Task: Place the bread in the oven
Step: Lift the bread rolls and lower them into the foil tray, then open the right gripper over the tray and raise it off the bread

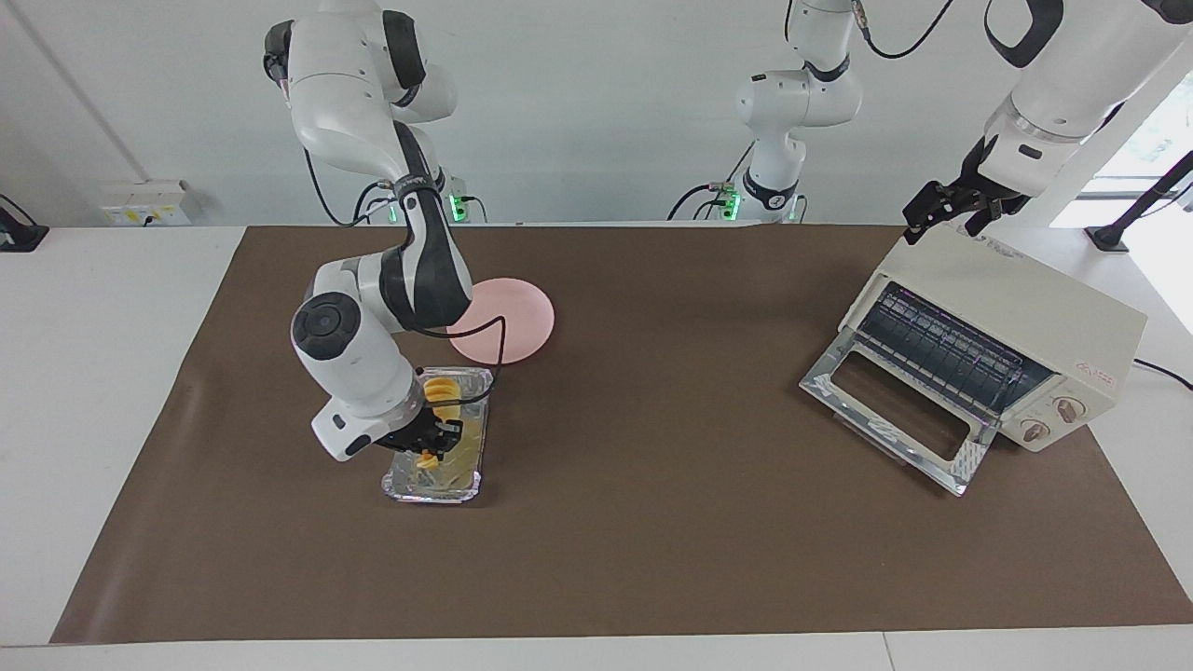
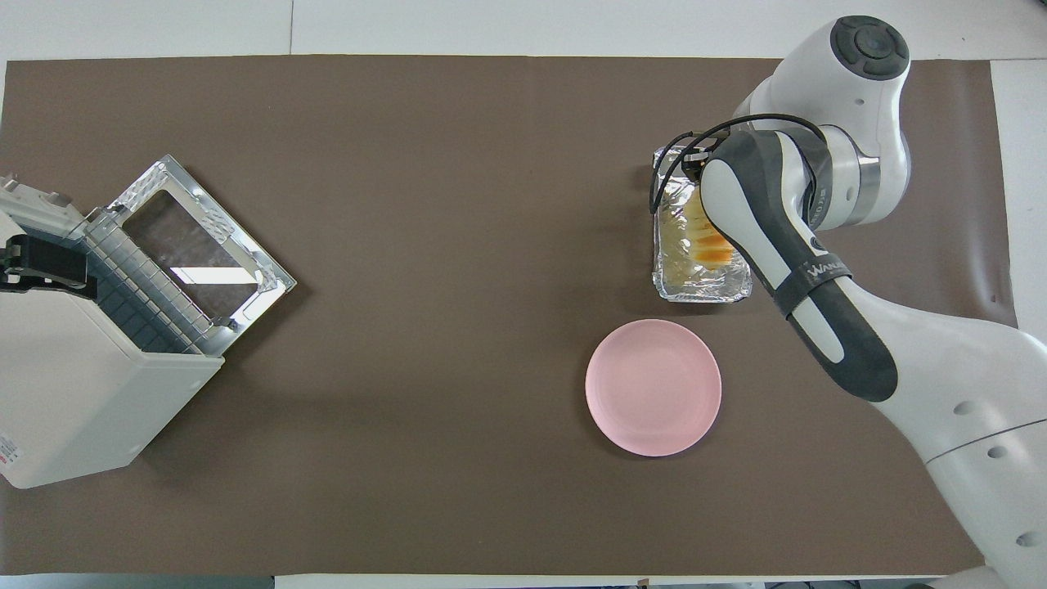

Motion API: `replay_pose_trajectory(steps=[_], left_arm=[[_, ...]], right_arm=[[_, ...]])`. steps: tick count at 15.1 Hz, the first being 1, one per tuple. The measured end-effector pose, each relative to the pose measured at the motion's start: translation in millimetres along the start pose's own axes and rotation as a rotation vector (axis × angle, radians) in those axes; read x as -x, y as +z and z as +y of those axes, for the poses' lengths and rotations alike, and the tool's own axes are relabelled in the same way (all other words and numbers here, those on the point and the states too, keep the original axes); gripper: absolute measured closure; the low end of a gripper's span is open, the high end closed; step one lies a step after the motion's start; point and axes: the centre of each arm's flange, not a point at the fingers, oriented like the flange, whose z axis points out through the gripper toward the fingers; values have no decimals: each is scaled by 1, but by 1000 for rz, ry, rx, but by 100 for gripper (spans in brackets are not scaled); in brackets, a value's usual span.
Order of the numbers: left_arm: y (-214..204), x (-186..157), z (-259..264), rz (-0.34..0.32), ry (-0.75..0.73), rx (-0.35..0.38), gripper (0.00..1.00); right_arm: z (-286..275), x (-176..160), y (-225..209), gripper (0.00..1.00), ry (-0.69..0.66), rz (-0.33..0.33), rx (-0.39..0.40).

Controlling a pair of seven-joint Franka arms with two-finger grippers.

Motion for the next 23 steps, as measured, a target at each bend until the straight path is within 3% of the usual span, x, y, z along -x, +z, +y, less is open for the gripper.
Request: replay_pose_trajectory(steps=[6, 9, 11, 17, 18, 23], left_arm=[[0, 0, 0, 0, 0, 0, 0], [0, 0, 0, 0, 0, 0, 0], [0, 0, 0, 0, 0, 0, 0], [0, 0, 0, 0, 0, 0, 0], [0, 0, 0, 0, 0, 0, 0], [0, 0, 0, 0, 0, 0, 0]], right_arm=[[0, -12, 18, 86, 4, 80, -15], [2, -11, 33, 85, 6, 87, -15], [2, -10, 36, 71, 6, 82, -14], [-1, -8, 21, 7, 3, 68, -16], [-3, -6, 13, 0, 0, 60, -16], [4, 6, -25, 0, 0, 16, -5]])
